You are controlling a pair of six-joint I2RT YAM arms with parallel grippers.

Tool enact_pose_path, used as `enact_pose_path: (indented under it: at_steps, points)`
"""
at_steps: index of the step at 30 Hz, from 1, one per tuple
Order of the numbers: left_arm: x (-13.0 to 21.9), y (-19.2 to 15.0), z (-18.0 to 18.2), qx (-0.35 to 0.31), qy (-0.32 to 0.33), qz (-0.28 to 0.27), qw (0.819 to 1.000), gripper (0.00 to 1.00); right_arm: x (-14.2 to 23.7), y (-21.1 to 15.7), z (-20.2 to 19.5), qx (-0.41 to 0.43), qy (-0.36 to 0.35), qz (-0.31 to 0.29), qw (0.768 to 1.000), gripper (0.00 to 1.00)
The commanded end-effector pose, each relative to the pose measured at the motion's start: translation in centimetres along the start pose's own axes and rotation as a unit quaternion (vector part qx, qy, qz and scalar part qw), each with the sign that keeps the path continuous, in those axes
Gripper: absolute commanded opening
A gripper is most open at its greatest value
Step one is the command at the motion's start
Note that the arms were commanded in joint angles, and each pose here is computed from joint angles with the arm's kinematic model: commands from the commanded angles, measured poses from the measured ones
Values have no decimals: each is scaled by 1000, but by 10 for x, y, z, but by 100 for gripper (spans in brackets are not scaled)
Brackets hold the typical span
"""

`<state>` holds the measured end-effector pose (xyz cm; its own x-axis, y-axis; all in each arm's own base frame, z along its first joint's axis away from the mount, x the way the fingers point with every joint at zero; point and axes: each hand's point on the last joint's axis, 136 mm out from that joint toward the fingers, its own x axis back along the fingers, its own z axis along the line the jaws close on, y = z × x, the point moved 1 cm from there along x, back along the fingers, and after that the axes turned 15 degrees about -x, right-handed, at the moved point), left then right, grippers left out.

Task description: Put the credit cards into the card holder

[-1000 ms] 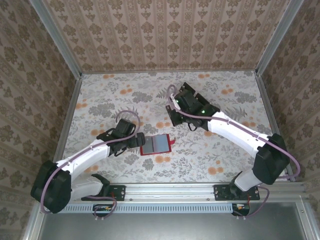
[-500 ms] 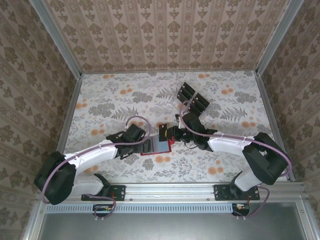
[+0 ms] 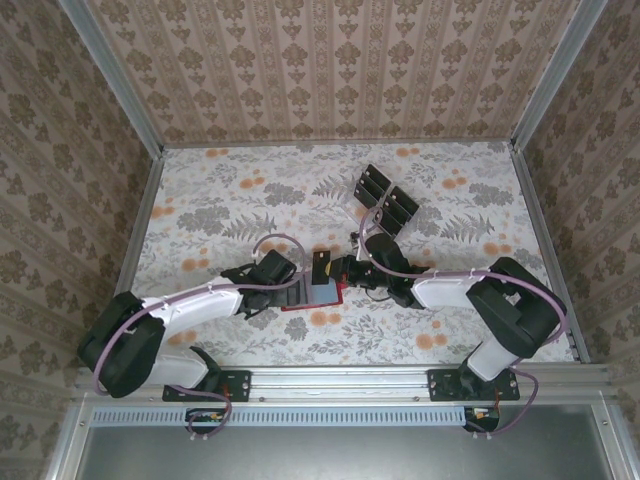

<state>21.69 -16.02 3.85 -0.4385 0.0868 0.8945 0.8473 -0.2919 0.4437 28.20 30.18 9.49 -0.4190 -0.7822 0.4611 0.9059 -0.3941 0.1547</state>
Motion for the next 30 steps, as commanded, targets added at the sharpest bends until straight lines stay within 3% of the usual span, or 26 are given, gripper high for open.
enact_pose_path:
  at_steps: [1, 30]
  points:
    - [1, 0, 7, 11, 26, -2, 1000, 100, -5, -7, -2, -4, 11, 11, 1000, 0]
    - [-4, -23, 17, 26, 46, 24, 998, 100, -29, -22, -26, -25, 24, 29, 999, 0]
